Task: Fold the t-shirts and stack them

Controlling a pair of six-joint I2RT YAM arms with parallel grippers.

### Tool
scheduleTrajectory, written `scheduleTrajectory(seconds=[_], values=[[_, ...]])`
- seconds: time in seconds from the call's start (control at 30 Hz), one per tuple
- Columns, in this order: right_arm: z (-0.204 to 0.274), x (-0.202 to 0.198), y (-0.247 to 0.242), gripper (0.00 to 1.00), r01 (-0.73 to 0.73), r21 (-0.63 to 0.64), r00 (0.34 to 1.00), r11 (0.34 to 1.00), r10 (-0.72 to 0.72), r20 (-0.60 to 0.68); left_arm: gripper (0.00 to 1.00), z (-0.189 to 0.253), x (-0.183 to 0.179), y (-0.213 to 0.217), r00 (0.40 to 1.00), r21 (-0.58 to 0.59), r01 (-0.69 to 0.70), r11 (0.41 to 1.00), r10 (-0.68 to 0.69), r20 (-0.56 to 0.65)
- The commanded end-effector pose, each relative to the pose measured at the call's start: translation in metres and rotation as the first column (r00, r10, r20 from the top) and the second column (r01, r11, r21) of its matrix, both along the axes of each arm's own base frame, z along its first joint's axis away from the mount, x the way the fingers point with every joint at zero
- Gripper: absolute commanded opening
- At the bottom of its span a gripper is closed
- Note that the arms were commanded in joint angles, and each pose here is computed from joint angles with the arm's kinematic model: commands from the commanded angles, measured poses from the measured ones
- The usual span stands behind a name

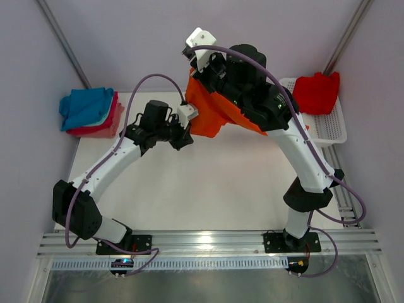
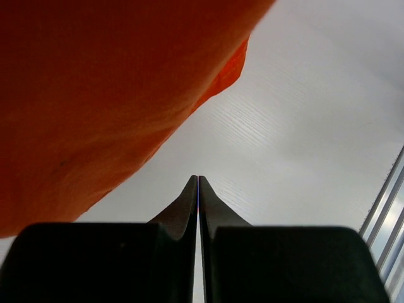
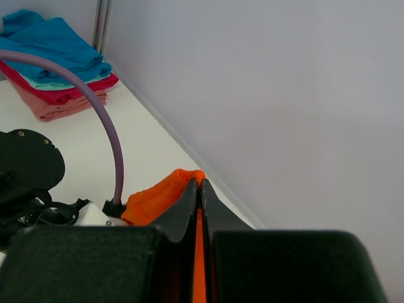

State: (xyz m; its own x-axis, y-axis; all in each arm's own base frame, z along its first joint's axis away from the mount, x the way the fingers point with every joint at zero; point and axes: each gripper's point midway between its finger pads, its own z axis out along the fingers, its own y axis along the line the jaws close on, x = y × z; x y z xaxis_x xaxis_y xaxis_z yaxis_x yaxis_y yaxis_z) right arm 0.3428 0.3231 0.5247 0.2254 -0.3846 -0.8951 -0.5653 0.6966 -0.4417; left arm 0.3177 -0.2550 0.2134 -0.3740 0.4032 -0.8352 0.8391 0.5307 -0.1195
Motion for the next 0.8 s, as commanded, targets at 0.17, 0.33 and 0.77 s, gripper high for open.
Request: scheduleTrajectory(seconds=[0.17,0.33,0.77], values=[[0.026,-0.001,-0.016,0.03,0.064,0.045,0.995,0.997,-0.067,0.073,0.0,0.054,0.045,0.044,0.959,0.005,-0.228,0.974,0.224,0.174],[0.009,0.003,-0.013,0.03,0.071,0.013,0.996,0.997,-0.072,0.046,0.0,0.122,0.076,0.098,0.867,-0.092,-0.414,0.906,0.423,0.263],[-0.029,0.003,0.016,0.03,-0.028,-0.013,0.998,1.0,0.027,-0.052,0.99,0.104,0.083,0.151,0.812,-0.105,-0.53,0.842,0.539,0.225]])
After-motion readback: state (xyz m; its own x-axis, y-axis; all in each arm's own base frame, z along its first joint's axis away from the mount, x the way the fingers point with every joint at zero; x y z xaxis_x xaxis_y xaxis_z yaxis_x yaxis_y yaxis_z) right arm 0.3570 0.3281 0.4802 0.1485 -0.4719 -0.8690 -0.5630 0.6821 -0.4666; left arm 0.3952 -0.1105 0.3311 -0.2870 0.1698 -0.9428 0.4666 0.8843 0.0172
